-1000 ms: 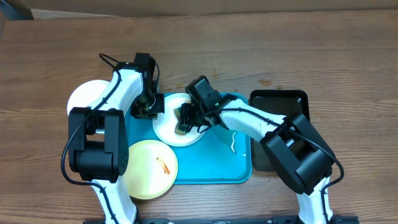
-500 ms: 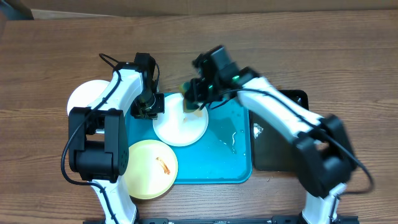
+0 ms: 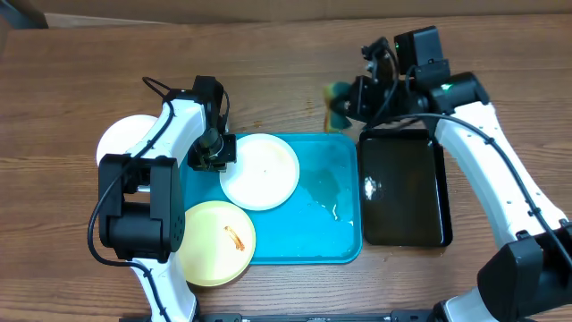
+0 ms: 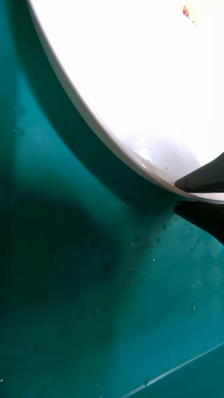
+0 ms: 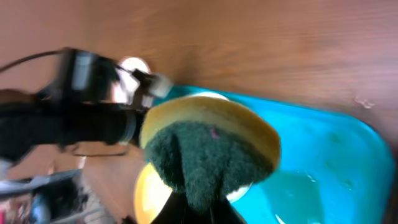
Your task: Clean dirty plates on tray and stack at the side
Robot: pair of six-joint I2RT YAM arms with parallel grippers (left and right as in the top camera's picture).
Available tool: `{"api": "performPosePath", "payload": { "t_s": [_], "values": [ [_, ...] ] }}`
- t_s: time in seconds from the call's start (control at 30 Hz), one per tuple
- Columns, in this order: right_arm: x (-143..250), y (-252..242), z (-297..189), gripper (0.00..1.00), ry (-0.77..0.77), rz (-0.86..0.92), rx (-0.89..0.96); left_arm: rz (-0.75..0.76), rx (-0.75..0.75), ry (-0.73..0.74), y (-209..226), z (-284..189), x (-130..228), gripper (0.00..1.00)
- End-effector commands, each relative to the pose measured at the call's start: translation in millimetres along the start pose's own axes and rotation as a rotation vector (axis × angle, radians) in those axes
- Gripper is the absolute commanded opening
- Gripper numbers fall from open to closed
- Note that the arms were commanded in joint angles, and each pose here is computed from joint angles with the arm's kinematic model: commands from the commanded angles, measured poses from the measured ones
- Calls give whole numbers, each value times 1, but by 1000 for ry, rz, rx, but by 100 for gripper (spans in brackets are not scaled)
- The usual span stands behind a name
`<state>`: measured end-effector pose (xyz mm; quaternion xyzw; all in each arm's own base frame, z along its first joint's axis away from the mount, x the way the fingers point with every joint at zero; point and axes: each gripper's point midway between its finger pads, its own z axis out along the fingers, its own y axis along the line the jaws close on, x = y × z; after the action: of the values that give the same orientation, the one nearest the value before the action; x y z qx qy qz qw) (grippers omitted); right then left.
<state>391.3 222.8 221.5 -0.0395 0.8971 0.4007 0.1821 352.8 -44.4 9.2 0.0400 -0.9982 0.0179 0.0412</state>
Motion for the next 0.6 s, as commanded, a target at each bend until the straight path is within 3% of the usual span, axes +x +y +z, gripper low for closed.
{"api": "performPosePath", "payload": {
  "t_s": [0.0, 0.3, 0.43, 0.57],
  "values": [
    [30, 34, 35, 4, 94, 9, -169, -42, -44, -37, 11, -4, -9, 4],
    [63, 35, 160, 4, -114, -102, 37, -43, -44, -36, 11, -4, -9, 4],
    [64, 24, 190, 4, -222, -91, 130, -43, -44, -36, 11, -4, -8, 4],
    [71, 10, 213, 4, -216, -61, 130, -43, -44, -33, 11, -4, -8, 4]
  ]
}}
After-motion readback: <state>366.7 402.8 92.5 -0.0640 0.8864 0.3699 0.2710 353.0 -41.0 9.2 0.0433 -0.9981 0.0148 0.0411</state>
